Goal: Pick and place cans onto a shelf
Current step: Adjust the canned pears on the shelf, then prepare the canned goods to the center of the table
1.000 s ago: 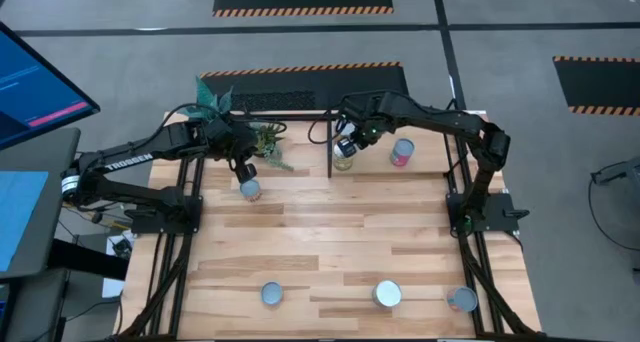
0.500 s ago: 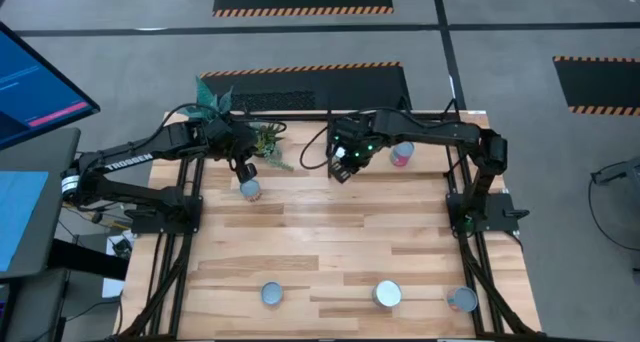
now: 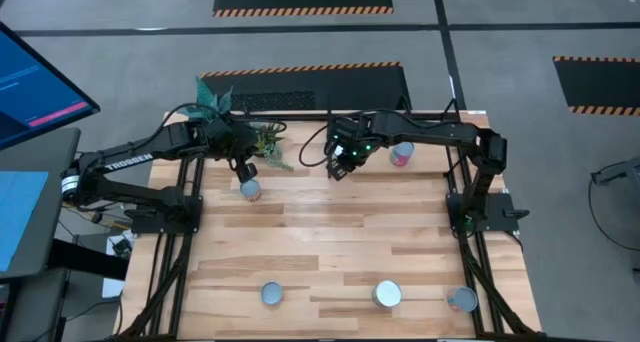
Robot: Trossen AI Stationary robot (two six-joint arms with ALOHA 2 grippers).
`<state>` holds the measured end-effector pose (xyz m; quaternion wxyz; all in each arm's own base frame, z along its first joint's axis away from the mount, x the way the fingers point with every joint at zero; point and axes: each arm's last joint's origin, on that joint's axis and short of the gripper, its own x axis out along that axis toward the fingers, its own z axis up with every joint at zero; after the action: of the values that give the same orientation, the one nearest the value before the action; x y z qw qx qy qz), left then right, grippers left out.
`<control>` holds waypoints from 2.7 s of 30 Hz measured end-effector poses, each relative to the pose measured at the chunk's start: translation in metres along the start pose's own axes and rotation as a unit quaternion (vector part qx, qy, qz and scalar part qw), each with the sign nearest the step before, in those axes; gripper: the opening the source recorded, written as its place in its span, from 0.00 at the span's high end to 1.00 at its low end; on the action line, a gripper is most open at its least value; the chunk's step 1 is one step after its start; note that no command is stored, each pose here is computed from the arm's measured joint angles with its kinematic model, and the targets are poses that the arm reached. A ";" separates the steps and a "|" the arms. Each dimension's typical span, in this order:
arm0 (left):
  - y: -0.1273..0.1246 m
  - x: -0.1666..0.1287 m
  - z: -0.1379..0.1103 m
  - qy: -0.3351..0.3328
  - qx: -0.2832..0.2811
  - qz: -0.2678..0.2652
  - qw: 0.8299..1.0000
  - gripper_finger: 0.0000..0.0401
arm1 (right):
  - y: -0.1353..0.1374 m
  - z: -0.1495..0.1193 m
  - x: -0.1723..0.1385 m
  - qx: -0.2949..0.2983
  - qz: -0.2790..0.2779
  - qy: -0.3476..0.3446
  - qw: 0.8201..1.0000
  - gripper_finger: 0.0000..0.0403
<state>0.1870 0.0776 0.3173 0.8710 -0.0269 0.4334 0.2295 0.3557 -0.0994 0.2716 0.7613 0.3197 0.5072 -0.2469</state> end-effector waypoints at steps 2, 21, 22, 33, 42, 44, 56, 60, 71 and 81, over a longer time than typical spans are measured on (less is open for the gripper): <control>0.000 0.000 0.000 0.000 0.000 0.000 1.000 1.00 | 0.000 0.001 0.000 0.001 0.002 -0.005 1.000 0.83; 0.000 0.000 -0.001 0.002 0.000 0.000 1.000 1.00 | -0.013 0.008 -0.001 0.019 -0.031 -0.020 0.999 0.83; 0.000 0.000 -0.001 0.003 0.000 0.000 1.000 1.00 | -0.014 0.008 -0.001 0.020 -0.031 -0.020 0.999 0.83; 0.000 0.000 -0.001 0.004 0.000 0.000 1.000 1.00 | -0.017 0.010 -0.001 0.024 -0.040 -0.026 0.999 0.83; 0.000 0.000 -0.003 0.016 0.001 -0.001 1.000 1.00 | -0.006 -0.003 -0.004 0.029 -0.028 0.025 0.999 0.83; 0.000 0.000 -0.005 0.027 0.003 -0.001 1.000 1.00 | -0.002 -0.011 -0.011 0.023 -0.038 0.056 0.997 0.83; -0.010 0.028 -0.054 0.176 -0.069 -0.048 0.981 1.00 | 0.039 -0.067 -0.032 -0.067 -0.114 0.149 0.980 0.83; -0.012 0.048 -0.067 0.170 -0.113 -0.047 0.978 1.00 | 0.048 -0.080 -0.040 -0.066 -0.136 0.122 0.981 0.83; -0.005 0.049 -0.056 0.123 -0.161 -0.075 0.976 0.89 | -0.001 -0.113 -0.115 0.015 -0.208 -0.030 0.977 0.83; -0.005 0.049 -0.050 0.099 -0.180 -0.075 0.976 0.85 | -0.082 -0.141 -0.085 0.141 -0.132 -0.004 0.981 0.83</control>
<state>0.1767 0.0794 0.2478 0.8193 -0.2387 0.4660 0.2336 0.1808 -0.0466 0.2917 0.6713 0.3527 0.5023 -0.4156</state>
